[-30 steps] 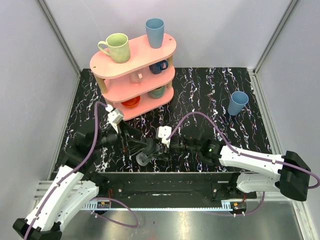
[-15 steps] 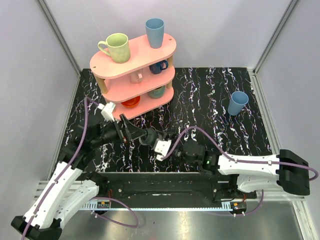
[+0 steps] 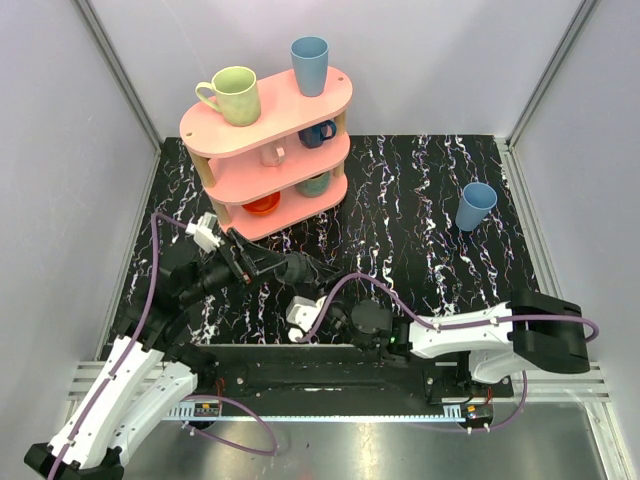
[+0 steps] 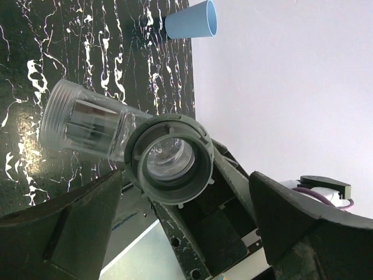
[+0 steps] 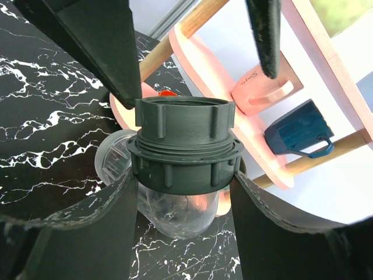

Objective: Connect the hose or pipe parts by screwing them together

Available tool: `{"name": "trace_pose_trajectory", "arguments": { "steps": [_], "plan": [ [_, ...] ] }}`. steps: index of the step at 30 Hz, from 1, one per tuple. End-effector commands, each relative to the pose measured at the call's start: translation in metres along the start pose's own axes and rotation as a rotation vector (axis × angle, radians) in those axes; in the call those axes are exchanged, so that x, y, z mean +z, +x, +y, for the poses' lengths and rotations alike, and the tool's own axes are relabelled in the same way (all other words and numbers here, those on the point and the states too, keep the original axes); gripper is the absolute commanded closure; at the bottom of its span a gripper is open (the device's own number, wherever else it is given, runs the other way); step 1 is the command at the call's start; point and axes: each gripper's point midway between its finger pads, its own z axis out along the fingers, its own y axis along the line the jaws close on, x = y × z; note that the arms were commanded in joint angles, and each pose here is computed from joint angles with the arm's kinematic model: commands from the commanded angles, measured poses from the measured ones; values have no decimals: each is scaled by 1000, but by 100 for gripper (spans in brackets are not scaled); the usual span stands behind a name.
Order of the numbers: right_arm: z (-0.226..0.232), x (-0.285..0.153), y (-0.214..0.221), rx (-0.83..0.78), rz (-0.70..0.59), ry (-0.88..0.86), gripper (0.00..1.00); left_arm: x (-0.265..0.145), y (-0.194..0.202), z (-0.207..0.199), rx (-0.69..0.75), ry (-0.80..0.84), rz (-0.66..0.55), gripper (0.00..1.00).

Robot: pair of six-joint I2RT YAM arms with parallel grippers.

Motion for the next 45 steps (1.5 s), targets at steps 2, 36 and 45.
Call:
{"name": "trace_pose_trajectory", "arguments": {
  "steps": [2, 36, 45],
  "plan": [
    [-23, 4, -29, 40, -58, 117, 100, 3, -9, -3, -26, 18, -47, 8],
    [15, -5, -43, 562, -167, -430, 100, -1, 22, -40, 616, 521, 16, 100],
    [28, -34, -56, 698, -221, -749, 100, -5, 45, -52, 806, 685, 189, 100]
  ]
}}
